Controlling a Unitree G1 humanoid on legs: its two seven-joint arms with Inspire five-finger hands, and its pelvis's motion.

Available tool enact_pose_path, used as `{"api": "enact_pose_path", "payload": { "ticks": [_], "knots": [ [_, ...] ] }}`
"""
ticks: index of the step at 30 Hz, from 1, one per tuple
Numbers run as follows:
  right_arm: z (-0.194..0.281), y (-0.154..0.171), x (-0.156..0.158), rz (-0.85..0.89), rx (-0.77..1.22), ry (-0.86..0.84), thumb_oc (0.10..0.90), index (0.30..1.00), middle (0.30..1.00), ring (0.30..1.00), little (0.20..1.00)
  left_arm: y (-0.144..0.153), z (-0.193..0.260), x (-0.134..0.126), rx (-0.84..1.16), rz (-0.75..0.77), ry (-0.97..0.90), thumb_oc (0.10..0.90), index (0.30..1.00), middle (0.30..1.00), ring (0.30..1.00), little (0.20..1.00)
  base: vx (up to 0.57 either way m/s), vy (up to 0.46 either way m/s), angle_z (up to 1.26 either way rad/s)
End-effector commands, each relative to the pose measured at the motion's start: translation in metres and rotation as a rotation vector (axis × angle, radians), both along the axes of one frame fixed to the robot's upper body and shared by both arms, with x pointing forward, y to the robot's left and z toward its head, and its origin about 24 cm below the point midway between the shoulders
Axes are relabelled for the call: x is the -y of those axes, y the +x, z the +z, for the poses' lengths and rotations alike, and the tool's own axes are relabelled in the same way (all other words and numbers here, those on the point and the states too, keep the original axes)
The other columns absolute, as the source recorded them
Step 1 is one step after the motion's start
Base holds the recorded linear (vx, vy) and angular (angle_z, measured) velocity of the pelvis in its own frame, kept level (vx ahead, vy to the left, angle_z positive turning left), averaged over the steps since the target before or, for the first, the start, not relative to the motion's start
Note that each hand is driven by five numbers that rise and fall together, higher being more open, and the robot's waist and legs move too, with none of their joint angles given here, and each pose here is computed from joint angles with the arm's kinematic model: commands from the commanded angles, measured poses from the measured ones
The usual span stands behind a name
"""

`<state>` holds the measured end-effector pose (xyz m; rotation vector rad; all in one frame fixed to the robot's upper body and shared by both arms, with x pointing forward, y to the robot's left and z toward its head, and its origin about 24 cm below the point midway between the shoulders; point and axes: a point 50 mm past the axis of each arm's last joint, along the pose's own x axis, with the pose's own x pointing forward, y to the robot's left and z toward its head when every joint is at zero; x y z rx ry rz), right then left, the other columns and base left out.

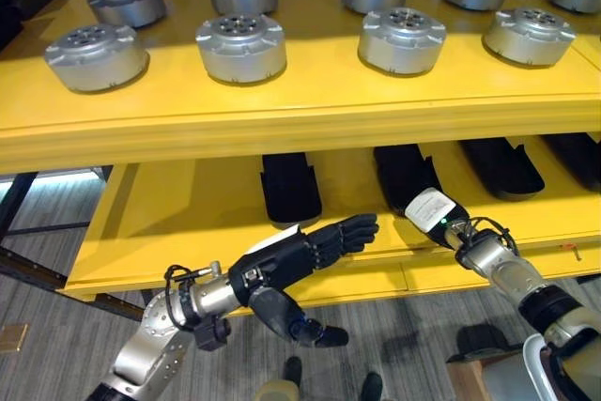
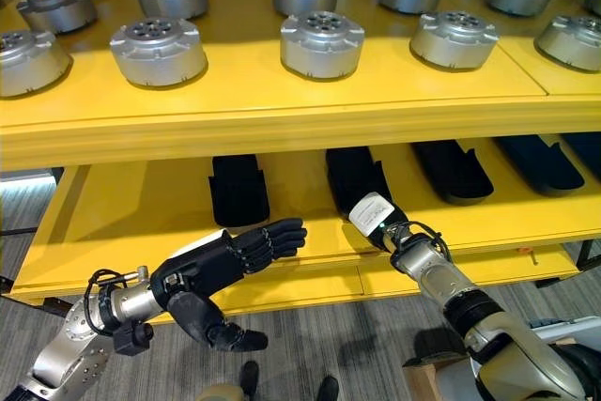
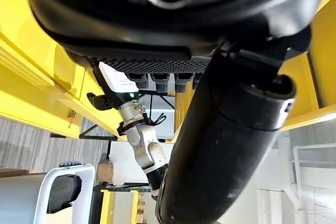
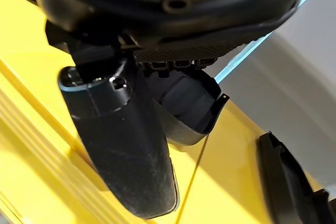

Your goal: Move parts from the plastic box to the shelf.

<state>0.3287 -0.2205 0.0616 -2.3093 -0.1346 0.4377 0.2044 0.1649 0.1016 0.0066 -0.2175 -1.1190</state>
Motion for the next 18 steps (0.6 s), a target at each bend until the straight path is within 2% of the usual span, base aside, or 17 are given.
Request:
{"api": "enact_pose_path", "payload": {
  "ticks": [1,18],
  "knots": [
    [0.054,0.015,0.017,-0.020,0.222,0.024,0.900,1.000,1.000,1.000,1.000,-0.001,0.028,0.003,0.138,-0.008,-0.174,0.900,1.000,1.000,1.000,1.000,0.00,0.000,0.00],
    [0.067,0.021,0.032,-0.129,0.313,0.038,0.900,1.000,1.000,1.000,1.000,-0.001,0.029,0.004,0.136,-0.011,-0.182,0.900,1.000,1.000,1.000,1.000,0.00,0.002,-0.02]
  ]
}}
